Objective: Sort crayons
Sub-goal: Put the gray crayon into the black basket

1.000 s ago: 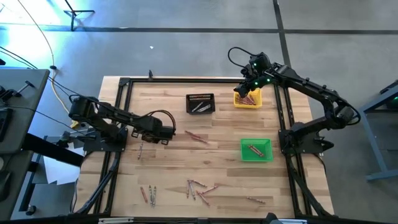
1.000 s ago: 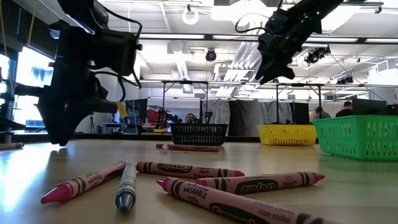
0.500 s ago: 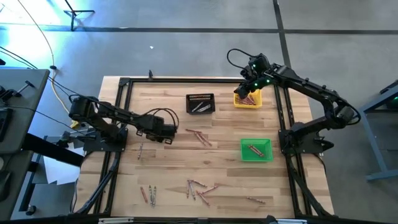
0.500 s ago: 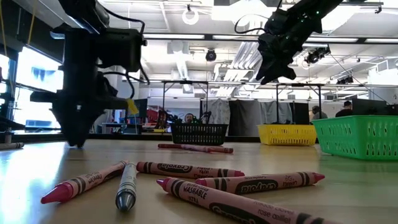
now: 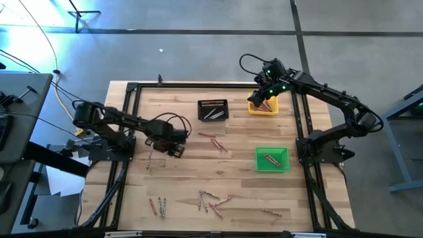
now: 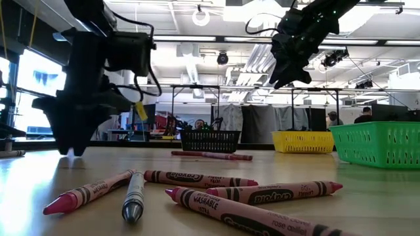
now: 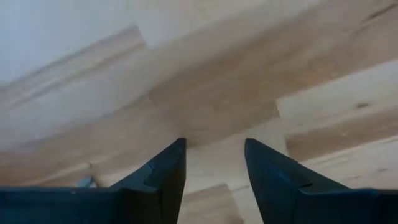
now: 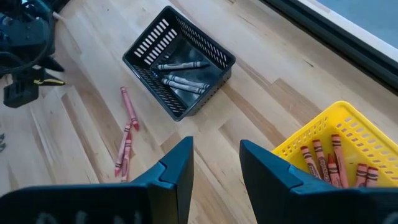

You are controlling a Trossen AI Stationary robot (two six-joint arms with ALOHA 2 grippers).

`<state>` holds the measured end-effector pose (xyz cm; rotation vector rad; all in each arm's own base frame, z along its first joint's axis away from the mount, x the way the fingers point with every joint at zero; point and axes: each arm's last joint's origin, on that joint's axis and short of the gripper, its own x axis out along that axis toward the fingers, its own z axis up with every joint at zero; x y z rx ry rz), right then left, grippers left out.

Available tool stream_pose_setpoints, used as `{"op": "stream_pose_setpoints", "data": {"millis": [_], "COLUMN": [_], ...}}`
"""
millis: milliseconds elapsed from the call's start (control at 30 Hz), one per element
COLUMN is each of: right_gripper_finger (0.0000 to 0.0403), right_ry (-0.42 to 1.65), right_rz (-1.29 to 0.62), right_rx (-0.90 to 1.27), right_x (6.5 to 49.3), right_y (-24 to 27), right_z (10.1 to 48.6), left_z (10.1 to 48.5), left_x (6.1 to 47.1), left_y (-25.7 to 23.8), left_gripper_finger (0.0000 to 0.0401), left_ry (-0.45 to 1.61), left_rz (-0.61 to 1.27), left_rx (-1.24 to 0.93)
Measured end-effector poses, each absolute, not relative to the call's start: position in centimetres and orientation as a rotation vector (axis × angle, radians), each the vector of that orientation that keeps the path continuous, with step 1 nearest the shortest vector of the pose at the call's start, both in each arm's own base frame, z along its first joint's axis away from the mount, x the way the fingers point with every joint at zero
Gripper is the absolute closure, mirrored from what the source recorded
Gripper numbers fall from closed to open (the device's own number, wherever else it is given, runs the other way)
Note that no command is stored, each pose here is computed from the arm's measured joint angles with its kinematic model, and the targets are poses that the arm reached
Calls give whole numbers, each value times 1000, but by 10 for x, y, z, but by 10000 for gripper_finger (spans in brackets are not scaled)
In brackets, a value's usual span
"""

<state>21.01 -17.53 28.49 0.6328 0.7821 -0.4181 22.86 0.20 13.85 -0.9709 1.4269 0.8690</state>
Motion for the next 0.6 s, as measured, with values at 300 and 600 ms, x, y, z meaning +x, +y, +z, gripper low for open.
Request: {"op": "stream_pose_setpoints", "data": {"millis": [300,600], "right_gripper_finger": [286,286], "right_ry": [772,772], "right_rz": [-447,-446], "right_rx": [700,701], "right_x": [210,211], "right_y": [-175,-175], "right_z": [285,285], "left_z": [160,174], "left_x": [222,196], "left_y": [-25,-63], "left_gripper_finger": [242,244], "left_ry": [1258,1260], "left_rz": [951,1066], "left_rx": [-1039,-1090]}}
